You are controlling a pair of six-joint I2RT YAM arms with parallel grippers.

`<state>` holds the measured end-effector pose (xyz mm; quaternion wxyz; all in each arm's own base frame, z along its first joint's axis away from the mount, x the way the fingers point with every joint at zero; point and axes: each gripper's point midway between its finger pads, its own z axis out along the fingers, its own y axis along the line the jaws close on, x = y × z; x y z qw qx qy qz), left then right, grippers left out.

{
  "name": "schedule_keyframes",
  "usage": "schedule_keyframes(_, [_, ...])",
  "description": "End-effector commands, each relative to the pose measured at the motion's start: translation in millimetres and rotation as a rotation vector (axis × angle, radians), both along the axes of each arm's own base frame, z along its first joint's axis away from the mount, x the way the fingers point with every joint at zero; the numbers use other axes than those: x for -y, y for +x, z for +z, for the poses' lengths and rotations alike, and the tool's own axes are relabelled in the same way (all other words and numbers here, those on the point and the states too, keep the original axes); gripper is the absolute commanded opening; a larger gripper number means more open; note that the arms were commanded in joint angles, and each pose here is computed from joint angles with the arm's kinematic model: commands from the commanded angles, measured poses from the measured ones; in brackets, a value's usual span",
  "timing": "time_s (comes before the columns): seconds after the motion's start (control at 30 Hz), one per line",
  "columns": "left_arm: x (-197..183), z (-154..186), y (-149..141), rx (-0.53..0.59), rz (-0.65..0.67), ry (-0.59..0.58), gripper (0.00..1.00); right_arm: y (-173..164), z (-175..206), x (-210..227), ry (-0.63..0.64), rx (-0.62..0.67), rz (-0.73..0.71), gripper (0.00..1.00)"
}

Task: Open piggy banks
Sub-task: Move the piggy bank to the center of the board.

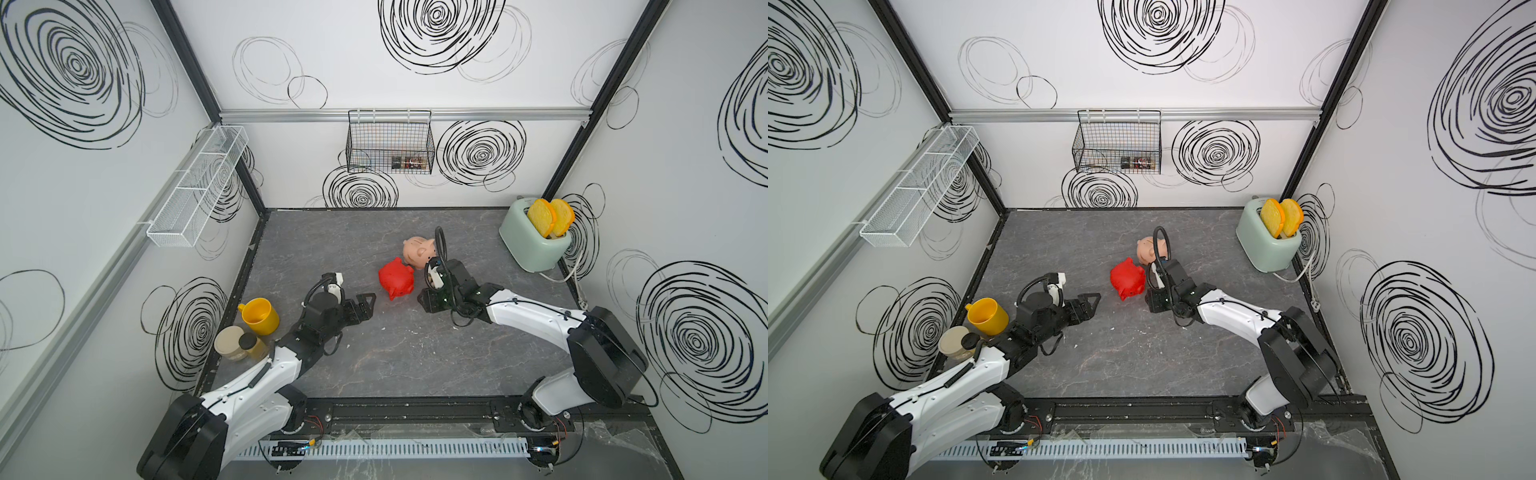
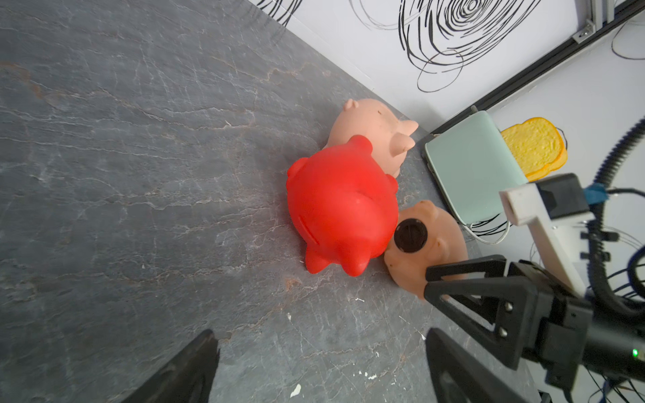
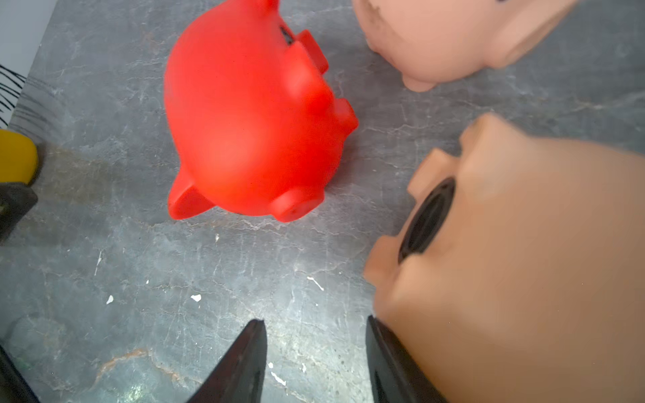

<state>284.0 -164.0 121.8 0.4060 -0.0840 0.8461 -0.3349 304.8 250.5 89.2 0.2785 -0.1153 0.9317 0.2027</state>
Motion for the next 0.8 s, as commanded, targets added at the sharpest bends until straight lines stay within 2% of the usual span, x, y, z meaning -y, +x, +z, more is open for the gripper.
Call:
schedule_keyframes(0.0, [20.5,27.2,7.2,0.074,-0.079,-0.047,0.96,16.8,-4.4,27.8,-0.009,-0.028,-0.117,0.51])
schedule_keyframes(0.13, [27.0,31.4,11.7,0.084,-0.085,-0.054,0.96,32.3,-2.5,44.3,0.03,-0.038,-0.173,0.49])
schedule_keyframes(0.33, [33.5,29.1,23.4,0.068,-0.087,-0.063,0.96,33.7,14.1,20.5,0.073,-0.004,-0.092,0.48])
schedule_keyframes(0.57, [38.6,28.8,33.3,0.062,-0.086,-0.073,0.96,40.7,20.7,13.3,0.064,0.02,-0.084,0.46])
schedule_keyframes(0.77, [42.0,25.9,44.3,0.04,-0.074,-0.092,0.96,55.8,38.6,-8.9,0.127,0.034,-0.062,0.45])
